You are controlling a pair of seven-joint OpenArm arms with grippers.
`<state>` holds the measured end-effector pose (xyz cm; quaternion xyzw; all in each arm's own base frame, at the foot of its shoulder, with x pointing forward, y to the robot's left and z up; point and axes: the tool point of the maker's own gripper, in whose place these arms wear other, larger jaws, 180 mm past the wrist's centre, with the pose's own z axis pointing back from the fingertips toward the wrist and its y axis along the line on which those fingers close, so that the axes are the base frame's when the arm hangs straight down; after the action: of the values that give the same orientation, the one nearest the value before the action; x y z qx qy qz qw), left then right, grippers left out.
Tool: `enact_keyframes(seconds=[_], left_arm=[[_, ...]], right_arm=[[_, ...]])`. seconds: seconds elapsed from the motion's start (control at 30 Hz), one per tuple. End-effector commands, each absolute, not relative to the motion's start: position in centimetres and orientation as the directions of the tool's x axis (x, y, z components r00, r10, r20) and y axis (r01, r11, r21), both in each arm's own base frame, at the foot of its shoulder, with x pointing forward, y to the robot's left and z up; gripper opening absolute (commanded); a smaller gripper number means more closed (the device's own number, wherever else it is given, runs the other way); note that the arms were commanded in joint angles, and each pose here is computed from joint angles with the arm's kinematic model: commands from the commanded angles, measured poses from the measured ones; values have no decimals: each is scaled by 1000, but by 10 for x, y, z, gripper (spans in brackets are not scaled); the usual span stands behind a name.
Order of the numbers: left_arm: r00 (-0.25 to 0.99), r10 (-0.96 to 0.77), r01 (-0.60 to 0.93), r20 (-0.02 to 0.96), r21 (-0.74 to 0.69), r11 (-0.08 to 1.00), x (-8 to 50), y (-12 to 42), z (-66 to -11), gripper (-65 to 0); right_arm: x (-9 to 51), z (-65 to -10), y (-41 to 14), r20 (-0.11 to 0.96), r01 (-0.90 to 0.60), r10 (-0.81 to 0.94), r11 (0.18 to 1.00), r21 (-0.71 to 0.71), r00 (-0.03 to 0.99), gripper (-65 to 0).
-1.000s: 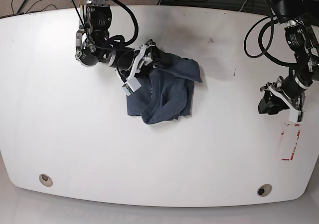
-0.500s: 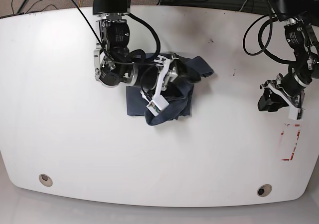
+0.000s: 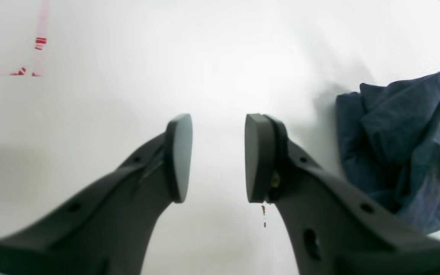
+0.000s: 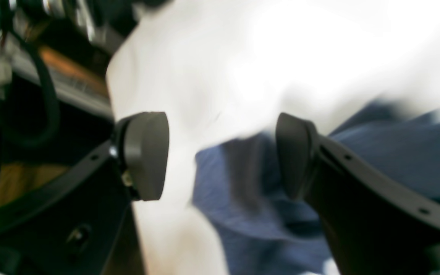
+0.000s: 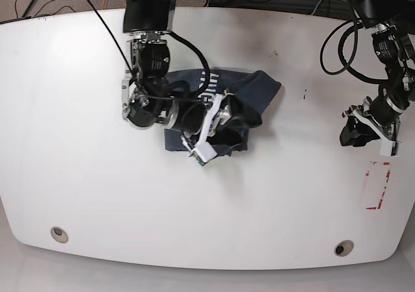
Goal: Layout the t-shirt on the table in an organized manner, then fold the t-shirt properly
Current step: 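Flip the navy bundle over with the right gripper, exposing the printed text, then bring the left gripper back and grasp the bundle's edge opposite the right gripper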
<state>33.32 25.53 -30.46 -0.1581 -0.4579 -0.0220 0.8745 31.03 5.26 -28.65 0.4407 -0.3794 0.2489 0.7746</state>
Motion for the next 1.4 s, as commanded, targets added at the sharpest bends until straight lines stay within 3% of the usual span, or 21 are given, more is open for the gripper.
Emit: enact_keyframes(seconds=[0.0, 0.33, 0.63, 0.97, 1.37], left_arm=[[527, 99, 204, 844, -238, 950, 341, 257, -285, -439], [528, 97, 203, 844, -236, 950, 341, 258, -286, -439], [529, 98, 205, 843, -239, 949, 341, 256, -287, -439], [527, 99, 204, 844, -238, 950, 341, 257, -285, -439], [528, 99, 203, 843, -238, 950, 341, 257, -286, -439]], right_arm=[[322, -282, 23, 831, -716, 53, 539, 443, 554, -241], [331, -303, -52, 809, -633, 88, 673, 382, 581, -241], [334, -322, -53, 776, -586, 22, 669, 458, 631, -241], [347, -325, 1, 750, -603, -33, 571, 557, 661, -241], [353, -283, 83, 807, -725, -36, 417, 548, 589, -241]])
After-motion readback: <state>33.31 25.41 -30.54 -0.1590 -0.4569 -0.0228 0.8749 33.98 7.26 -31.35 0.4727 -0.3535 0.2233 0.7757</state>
